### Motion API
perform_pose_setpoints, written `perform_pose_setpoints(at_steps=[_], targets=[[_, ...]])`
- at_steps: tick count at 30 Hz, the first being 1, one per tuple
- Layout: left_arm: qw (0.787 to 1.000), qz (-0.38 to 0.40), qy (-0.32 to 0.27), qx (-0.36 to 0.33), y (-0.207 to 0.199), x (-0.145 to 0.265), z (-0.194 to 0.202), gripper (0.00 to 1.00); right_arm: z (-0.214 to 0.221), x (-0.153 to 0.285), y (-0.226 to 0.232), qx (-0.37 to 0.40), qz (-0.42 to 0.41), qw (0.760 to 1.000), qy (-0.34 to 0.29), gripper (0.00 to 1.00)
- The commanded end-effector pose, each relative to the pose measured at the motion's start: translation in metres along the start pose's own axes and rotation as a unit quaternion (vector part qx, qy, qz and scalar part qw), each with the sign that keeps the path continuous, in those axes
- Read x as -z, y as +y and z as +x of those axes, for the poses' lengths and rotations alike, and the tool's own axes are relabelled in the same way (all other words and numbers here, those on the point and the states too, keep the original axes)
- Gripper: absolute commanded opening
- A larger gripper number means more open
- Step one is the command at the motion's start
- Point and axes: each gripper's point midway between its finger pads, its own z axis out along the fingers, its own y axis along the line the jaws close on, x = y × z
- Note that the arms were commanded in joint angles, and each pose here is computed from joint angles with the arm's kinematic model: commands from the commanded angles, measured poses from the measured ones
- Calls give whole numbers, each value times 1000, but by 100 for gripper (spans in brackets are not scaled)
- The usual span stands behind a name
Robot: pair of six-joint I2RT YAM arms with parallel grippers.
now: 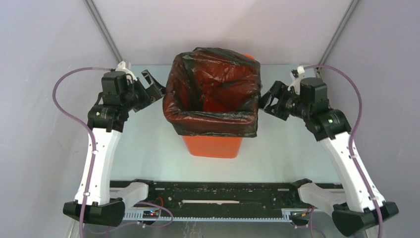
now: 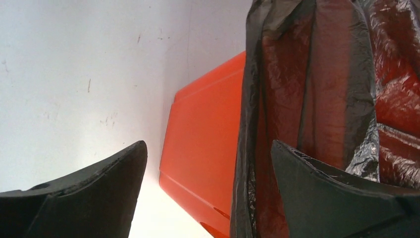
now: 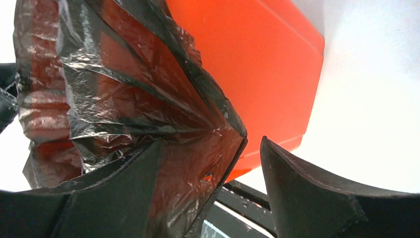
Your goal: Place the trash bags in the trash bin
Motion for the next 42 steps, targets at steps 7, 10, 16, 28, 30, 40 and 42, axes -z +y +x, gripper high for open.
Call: perform_pose_setpoints(at_steps=[7, 10, 16, 28, 30, 40, 42], targets=[[996, 69, 47, 12, -25, -12, 17, 100, -40, 63, 1, 73, -5, 991, -112, 92], [995, 87, 50, 26, -33, -15, 17, 100, -69, 69, 13, 89, -10, 986, -140, 93], [991, 106, 63, 44, -40, -16, 21, 100, -120, 52, 45, 173, -20, 974, -144, 92], [987, 127, 78, 62, -44, -9, 36, 100, -145, -13, 45, 474, 160, 856, -131, 87], [987, 127, 76, 60, -44, -8, 35, 99, -151, -18, 42, 498, 198, 833, -138, 86], [988, 120, 72, 61, -42, -6, 35, 100, -172, -33, 66, 460, 193, 847, -186, 22], [989, 118, 71, 61, -41, -7, 35, 100, -175, -36, 72, 433, 164, 865, -192, 11]])
